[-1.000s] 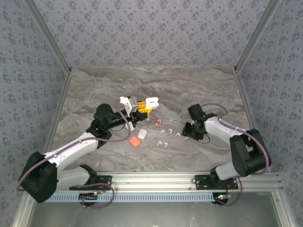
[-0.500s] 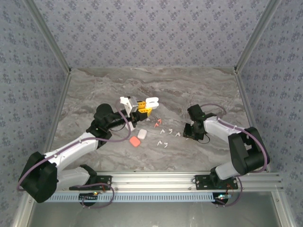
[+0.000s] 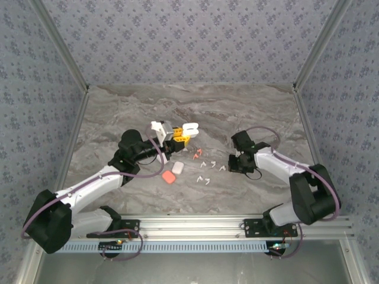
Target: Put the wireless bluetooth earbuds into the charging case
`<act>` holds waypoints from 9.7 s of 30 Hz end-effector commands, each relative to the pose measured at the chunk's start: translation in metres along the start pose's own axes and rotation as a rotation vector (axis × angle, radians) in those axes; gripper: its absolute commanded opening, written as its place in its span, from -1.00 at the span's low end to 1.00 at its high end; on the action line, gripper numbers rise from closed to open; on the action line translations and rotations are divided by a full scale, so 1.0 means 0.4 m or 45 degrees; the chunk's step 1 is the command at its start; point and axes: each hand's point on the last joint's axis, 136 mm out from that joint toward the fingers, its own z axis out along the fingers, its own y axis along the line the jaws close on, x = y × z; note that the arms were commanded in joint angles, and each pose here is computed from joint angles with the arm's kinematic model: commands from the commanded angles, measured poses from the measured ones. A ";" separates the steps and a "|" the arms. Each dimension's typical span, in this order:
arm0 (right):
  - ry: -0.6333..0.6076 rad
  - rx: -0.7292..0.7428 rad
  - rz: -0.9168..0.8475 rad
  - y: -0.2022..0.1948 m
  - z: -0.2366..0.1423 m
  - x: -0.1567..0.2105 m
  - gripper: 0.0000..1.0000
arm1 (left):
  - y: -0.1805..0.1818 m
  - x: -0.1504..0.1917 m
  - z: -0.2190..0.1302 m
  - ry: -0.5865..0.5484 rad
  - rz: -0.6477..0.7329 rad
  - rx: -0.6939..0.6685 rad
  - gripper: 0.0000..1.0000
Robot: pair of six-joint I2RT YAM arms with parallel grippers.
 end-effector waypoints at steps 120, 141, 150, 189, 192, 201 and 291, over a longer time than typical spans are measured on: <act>-0.176 -0.217 0.051 0.104 -0.096 -0.062 0.14 | -0.029 -0.058 -0.027 -0.104 0.013 -0.049 -1.00; 0.048 -0.192 0.022 0.086 0.062 -0.023 -0.17 | -0.028 -0.046 -0.028 -0.075 -0.007 -0.056 -1.00; 0.087 -0.187 0.034 0.077 0.078 0.003 -0.27 | -0.025 -0.040 -0.026 -0.064 -0.011 -0.062 -1.00; -0.797 -0.292 -0.512 0.229 -0.390 -0.154 -0.62 | -0.016 -0.027 0.013 -0.050 -0.142 -0.021 -1.00; -0.946 -0.350 -0.618 0.273 -0.503 -0.163 -0.62 | -0.008 -0.015 0.026 -0.039 -0.184 -0.022 -1.00; -1.192 -0.480 -0.983 0.431 -0.695 -0.164 -0.61 | -0.010 -0.009 0.041 -0.035 -0.204 0.003 -1.00; -0.752 -1.129 -0.664 0.443 -0.639 -0.179 1.00 | -0.047 -0.069 0.019 -0.138 -0.168 0.082 -1.00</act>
